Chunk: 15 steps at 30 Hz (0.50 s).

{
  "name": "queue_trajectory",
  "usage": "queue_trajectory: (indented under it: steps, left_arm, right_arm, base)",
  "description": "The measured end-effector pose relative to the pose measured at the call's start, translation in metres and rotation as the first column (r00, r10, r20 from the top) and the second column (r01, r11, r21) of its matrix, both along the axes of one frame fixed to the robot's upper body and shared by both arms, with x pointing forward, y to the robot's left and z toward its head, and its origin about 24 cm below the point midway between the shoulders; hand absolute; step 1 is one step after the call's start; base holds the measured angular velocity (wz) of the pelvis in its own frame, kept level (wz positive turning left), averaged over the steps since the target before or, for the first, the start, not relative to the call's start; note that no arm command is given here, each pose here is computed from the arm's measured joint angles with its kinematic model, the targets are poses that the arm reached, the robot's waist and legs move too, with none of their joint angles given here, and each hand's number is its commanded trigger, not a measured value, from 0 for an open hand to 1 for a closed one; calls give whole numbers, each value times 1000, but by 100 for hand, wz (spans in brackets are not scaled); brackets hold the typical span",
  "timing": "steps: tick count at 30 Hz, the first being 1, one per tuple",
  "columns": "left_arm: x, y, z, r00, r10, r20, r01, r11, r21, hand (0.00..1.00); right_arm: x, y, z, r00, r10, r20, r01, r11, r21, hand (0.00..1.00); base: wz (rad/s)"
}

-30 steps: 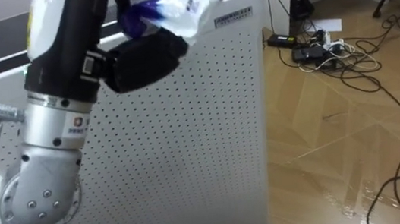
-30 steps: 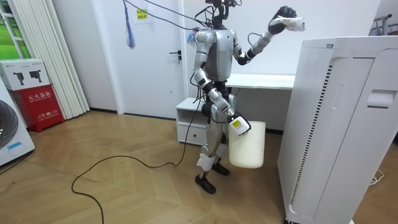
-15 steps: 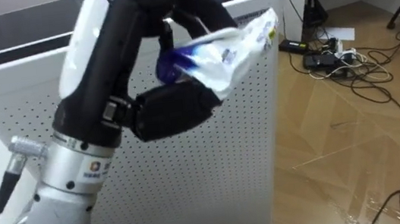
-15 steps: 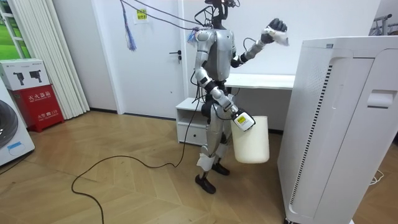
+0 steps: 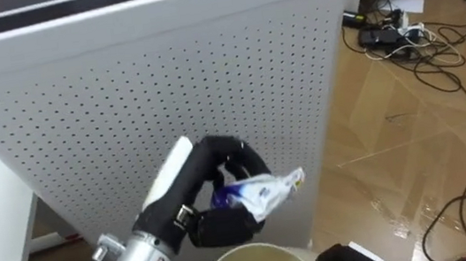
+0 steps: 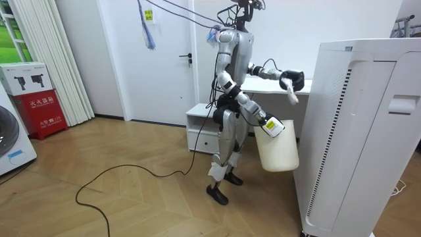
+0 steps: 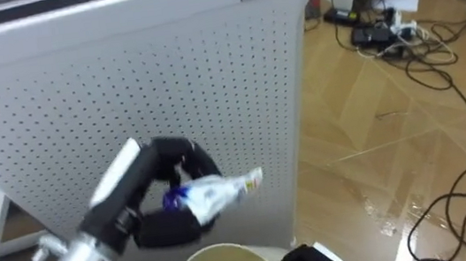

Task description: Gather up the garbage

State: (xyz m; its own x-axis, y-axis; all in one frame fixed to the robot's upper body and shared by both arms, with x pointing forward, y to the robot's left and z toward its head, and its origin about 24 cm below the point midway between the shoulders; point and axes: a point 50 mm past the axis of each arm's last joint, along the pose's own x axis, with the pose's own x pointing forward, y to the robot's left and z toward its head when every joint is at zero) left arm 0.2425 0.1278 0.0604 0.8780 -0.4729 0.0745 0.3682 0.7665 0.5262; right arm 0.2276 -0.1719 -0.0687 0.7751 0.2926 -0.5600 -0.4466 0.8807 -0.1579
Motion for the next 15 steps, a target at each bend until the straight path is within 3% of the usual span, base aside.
queue_trajectory:
  steps: [7, 15]
  left_arm:
    - [-4, -4, -27, 993, -28, -116, 32, 999, 36, 100]
    - [-9, 3, -64, 952, -41, -303, 69, 994, 84, 100]
  right_arm:
    - [8, 1, 7, 999, 8, 45, -8, 1000, 4, 100]
    - [9, -2, 7, 999, 1, 45, -2, 1000, 11, 100]
  base:
    - [1]
    - [0]
